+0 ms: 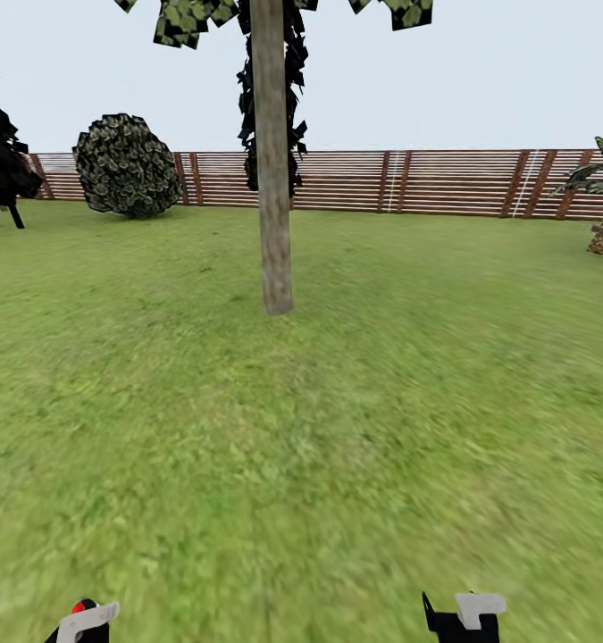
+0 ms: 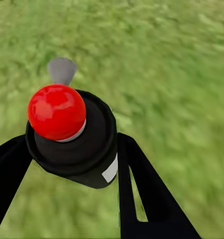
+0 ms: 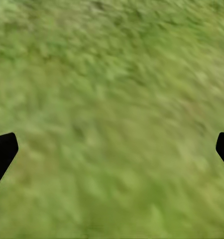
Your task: In the garden, pick up the pesticide atomizer on the floor and spray pesticide onto both trees until each tree trunk is fully covered.
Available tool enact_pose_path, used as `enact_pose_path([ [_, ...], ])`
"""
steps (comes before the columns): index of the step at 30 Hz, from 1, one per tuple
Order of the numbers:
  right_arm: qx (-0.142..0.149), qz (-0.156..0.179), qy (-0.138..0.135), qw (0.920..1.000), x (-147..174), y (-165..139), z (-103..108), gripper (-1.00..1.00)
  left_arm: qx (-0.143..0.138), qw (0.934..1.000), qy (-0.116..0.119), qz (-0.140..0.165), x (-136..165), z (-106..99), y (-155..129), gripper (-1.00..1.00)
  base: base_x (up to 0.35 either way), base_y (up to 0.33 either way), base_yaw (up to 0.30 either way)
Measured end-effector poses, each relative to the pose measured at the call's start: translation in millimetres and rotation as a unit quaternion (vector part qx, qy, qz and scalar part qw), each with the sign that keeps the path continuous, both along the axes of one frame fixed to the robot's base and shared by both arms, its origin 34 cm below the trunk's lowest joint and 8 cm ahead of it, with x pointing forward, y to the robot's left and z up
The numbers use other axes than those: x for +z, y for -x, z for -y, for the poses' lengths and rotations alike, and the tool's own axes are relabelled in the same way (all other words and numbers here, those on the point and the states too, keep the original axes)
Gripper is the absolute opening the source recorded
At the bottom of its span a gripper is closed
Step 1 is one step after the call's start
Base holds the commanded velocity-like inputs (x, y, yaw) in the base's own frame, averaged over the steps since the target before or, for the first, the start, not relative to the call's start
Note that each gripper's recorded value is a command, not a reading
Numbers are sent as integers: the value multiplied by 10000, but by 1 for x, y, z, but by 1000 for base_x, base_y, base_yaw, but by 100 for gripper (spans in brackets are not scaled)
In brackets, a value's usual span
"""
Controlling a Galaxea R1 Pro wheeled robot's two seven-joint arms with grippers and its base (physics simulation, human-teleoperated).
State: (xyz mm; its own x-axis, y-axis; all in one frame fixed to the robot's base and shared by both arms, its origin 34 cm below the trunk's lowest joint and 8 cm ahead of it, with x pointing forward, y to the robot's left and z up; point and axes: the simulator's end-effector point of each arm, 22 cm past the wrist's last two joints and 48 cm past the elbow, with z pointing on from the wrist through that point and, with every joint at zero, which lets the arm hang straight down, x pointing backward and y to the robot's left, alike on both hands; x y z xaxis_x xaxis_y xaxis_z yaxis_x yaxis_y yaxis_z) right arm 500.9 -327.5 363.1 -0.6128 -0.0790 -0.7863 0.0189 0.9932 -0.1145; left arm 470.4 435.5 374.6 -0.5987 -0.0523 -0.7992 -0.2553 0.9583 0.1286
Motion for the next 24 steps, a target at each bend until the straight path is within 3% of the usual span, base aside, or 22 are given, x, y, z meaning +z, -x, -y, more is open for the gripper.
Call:
enact_pose_path([
  [24,-1,1,0,10000,0,0,0,100,-6,10000,-1,6,0,0,-1,-100,338,0,0],
])
